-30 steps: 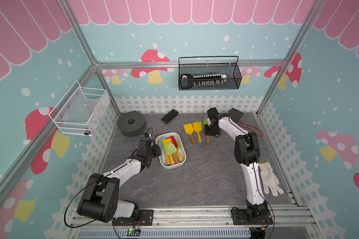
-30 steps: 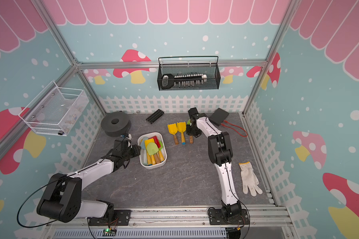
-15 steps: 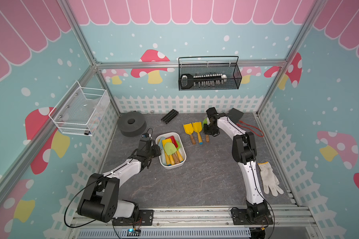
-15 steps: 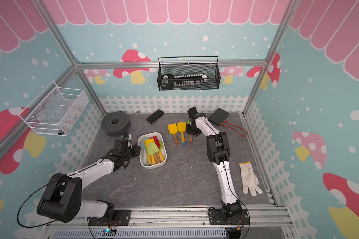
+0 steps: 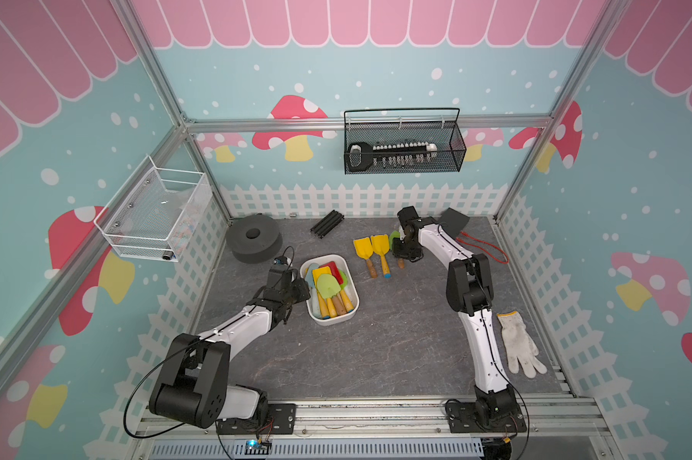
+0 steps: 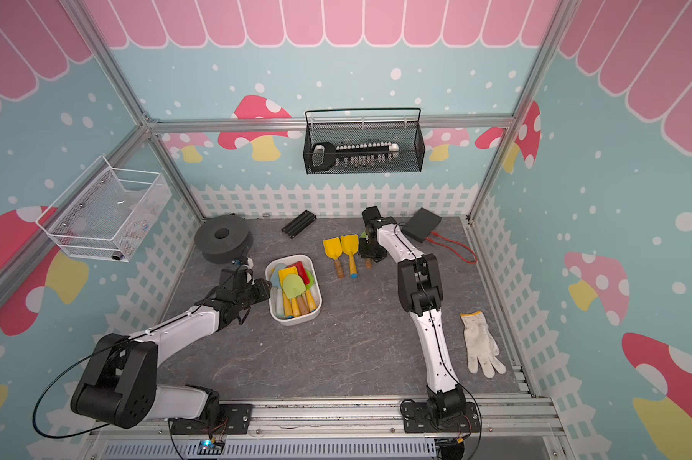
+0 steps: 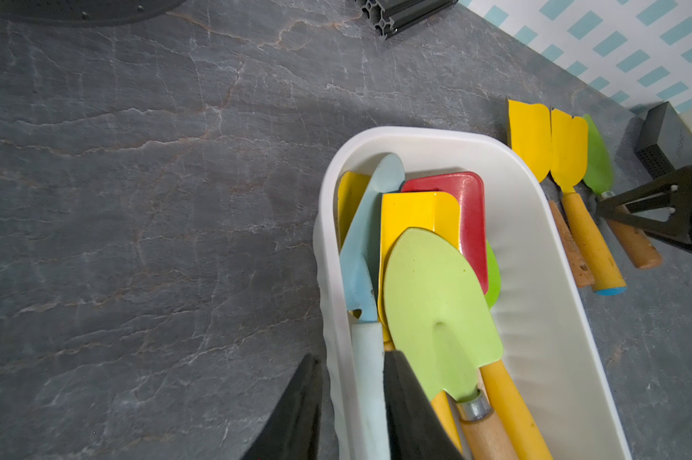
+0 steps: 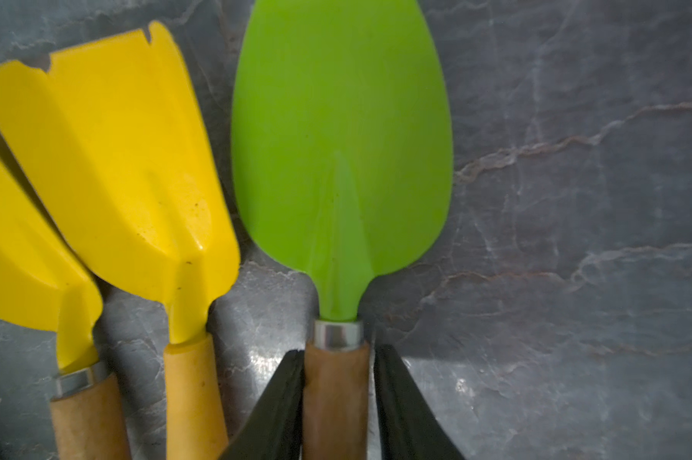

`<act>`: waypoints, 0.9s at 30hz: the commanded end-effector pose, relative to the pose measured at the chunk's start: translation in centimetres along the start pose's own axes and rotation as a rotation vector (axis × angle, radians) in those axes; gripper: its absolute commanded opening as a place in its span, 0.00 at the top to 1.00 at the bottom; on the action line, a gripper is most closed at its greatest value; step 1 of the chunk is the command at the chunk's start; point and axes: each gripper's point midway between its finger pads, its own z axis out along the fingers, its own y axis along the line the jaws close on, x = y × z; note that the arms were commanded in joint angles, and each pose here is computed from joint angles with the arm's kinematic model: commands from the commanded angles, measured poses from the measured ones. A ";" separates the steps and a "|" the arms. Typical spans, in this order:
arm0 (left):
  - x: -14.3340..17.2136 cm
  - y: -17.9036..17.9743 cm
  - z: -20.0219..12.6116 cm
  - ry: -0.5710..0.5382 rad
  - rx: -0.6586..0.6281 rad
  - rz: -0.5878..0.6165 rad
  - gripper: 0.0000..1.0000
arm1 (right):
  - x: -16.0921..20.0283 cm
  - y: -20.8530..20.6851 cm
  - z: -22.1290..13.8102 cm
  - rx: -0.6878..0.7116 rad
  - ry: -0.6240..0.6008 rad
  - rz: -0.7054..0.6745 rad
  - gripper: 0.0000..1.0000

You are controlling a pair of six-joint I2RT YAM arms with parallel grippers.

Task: Take the shovel out of the storage box
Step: Place the shovel at the center of the board.

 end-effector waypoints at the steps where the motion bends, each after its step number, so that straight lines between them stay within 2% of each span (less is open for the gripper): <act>1: -0.7 -0.1 -0.2 -0.013 -0.009 0.015 0.69 | -0.4 -0.4 -0.3 0.019 -0.009 0.004 0.63; 7: -0.8 -0.2 -0.3 -0.014 -0.007 0.015 0.69 | -0.9 -0.2 -1.8 0.015 -0.034 -0.013 0.57; 16: -0.9 -0.3 -0.3 -0.016 -0.003 0.012 0.69 | -0.5 0.1 -5.7 0.013 -0.086 -0.059 0.56; 23: -0.8 -0.2 -0.4 -0.016 -0.008 0.014 0.68 | 1.4 1.1 -8.9 -0.014 -0.129 -0.119 0.56; 27: -0.8 -0.2 -0.3 -0.016 -0.005 0.012 0.68 | 3.0 3.0 -10.4 -0.051 -0.136 -0.195 0.58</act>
